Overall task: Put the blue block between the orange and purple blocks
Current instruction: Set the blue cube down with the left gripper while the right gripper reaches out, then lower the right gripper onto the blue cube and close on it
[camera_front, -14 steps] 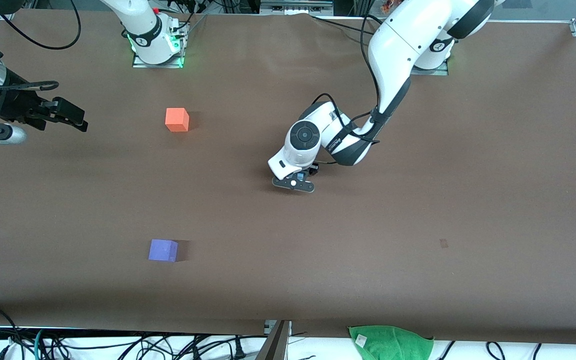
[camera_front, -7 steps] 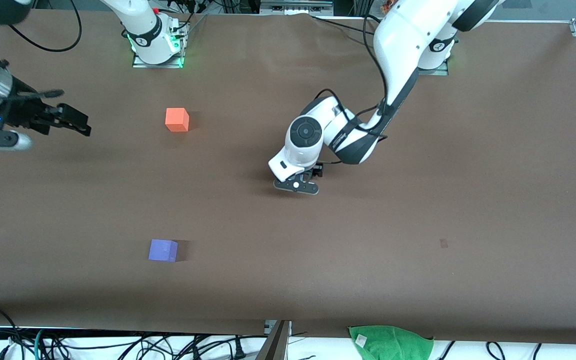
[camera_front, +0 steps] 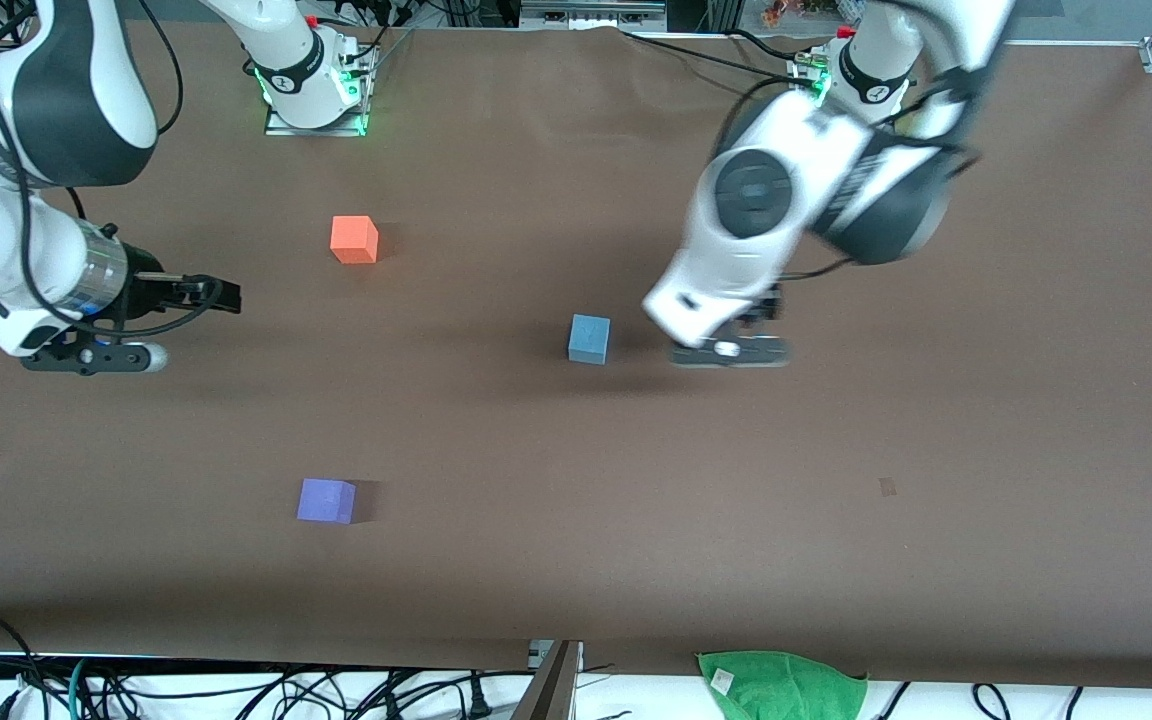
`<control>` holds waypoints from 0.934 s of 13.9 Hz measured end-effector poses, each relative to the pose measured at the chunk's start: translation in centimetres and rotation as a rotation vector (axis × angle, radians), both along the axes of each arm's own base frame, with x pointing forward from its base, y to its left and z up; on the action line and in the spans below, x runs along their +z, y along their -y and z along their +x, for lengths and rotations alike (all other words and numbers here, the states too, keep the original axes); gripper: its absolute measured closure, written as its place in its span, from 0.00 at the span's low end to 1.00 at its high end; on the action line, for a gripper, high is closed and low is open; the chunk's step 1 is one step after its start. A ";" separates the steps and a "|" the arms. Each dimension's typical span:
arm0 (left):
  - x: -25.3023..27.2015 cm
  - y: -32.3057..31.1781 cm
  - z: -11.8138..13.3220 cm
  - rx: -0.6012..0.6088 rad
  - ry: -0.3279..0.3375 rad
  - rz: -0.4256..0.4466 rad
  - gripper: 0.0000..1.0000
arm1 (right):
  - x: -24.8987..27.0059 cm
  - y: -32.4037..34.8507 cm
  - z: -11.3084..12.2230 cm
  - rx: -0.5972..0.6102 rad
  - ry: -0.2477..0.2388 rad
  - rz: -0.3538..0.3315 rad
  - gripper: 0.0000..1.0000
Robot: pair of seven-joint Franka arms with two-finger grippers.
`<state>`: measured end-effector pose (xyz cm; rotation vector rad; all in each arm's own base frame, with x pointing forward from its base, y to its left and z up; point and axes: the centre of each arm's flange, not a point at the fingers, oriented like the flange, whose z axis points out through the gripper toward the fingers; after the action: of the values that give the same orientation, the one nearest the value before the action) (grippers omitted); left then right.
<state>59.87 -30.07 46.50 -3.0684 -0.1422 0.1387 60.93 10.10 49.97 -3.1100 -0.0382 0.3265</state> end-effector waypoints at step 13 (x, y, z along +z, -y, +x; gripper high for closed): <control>11.2 -20.8 1.3 0.059 0.015 0.007 0.00 | -17.5 -37.7 -7.4 -0.322 0.145 0.065 0.00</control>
<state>61.13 -9.25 57.68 -3.0601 -0.2331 0.1179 53.54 47.85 32.44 -2.9989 0.4351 0.0892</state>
